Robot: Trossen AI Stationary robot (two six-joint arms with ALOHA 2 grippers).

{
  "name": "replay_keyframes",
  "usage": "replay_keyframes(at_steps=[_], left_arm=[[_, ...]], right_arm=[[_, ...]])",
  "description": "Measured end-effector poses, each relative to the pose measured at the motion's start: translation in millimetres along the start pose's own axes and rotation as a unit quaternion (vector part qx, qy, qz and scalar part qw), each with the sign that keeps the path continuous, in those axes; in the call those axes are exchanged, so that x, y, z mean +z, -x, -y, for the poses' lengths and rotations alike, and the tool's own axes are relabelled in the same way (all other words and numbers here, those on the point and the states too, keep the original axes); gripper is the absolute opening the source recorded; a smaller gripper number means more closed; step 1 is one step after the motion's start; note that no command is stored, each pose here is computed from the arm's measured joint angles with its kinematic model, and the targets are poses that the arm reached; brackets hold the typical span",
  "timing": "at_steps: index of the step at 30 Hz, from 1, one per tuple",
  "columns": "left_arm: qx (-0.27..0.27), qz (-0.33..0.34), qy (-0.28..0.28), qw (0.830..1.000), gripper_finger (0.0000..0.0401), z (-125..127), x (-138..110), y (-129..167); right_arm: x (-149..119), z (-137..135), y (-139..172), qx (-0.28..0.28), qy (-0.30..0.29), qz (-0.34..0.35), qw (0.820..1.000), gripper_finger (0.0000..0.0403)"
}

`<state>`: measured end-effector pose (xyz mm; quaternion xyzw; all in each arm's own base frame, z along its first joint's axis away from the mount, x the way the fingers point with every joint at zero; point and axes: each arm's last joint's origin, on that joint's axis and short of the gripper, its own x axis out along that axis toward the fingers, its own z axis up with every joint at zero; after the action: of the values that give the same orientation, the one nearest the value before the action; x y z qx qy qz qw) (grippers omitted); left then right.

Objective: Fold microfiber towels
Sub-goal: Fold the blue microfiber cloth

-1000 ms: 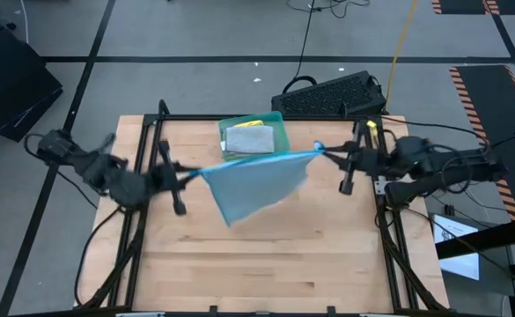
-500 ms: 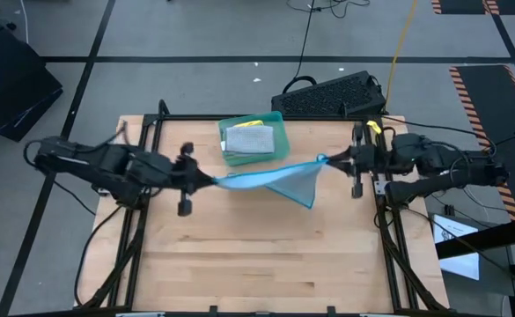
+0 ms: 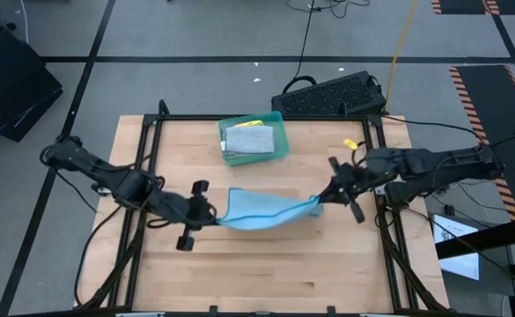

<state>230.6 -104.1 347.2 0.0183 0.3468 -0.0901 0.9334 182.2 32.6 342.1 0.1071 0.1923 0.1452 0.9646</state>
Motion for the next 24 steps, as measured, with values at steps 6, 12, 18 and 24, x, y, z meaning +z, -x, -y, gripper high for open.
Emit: replay_keyframes(at_steps=[6, 12, 18, 24], left_arm=[[0.027, 0.011, -0.014, 0.999, 0.0008, 15.7, -3.7, 4.9], [0.104, 0.038, -0.010, 0.994, 0.0006, 12.1, -1.1, 6.3], [0.202, 0.070, 0.006, 0.977, 0.0009, -5.6, 4.5, 10.8], [0.217, 0.088, 0.021, 0.972, 0.0008, -20.4, 10.6, 13.3]], right_arm=[[3.7, 6.5, -19.1, -0.053, 0.003, -0.023, 0.998, 0.0002], [51.7, 25.4, -0.1, -0.122, 0.042, 0.044, 0.991, 0.0002], [93.0, 54.3, 31.7, -0.188, 0.046, 0.104, 0.976, 0.0002], [102.6, 65.7, 37.9, -0.105, 0.004, 0.107, 0.989, 0.0002]])
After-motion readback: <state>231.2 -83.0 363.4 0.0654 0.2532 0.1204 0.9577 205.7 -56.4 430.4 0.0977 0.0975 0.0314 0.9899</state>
